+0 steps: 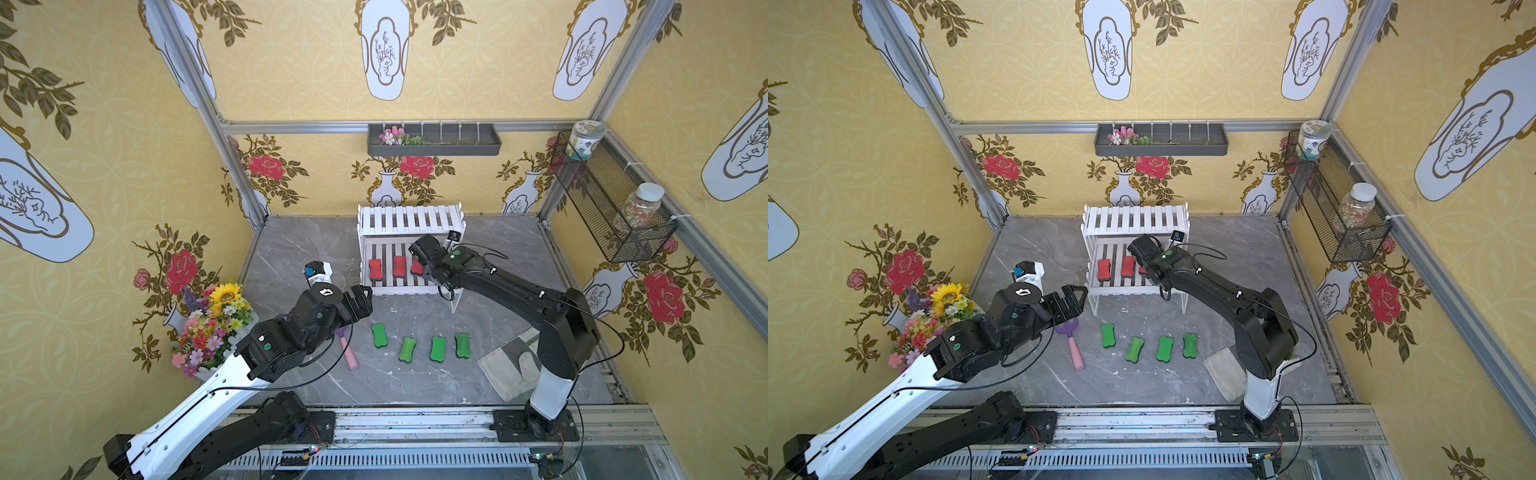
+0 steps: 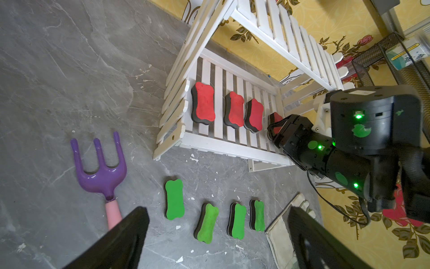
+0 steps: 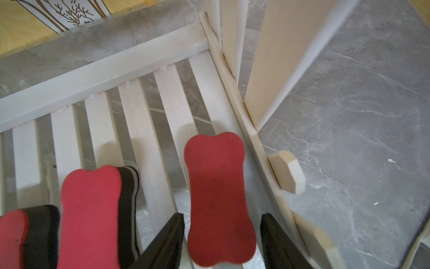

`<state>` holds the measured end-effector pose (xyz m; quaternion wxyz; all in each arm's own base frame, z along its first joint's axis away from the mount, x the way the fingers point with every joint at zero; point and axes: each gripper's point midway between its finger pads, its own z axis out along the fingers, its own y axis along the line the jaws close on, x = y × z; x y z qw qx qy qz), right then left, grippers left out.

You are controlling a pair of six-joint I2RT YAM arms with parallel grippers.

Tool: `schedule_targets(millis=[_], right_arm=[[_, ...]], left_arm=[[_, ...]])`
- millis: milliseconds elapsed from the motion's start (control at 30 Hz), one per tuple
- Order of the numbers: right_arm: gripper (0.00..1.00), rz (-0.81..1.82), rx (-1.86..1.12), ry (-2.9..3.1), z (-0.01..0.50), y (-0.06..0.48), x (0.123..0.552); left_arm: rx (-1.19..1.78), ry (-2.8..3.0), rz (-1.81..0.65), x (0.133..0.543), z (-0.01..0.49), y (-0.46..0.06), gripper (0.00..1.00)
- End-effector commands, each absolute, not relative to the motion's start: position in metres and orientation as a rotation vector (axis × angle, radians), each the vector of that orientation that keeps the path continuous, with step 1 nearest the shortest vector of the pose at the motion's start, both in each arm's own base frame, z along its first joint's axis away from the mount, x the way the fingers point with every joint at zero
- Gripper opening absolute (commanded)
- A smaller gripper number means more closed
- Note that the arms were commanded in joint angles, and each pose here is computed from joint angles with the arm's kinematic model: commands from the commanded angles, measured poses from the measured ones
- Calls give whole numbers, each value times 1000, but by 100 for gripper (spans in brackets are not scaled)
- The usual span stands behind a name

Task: Remove the whiteboard erasers from the shelf
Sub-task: Pick up the whiteboard eraser from the shelf.

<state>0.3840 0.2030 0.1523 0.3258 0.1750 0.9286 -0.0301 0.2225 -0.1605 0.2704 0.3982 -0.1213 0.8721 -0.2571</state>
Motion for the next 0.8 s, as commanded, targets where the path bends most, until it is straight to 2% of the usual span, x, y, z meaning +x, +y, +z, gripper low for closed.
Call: schedule_targets(millis=[0,400,767], right_arm=[[55,-70,460,2440,149,205,386],[42,-6,357,2422,151,211,388],[39,248,151,2298,187,235,385]], left_arm=[[-304,2215,-657,221,270,-161,100],[-304,2220,-662,220,268,-161,100],[-315,2218,-650,219,265,-157,100]])
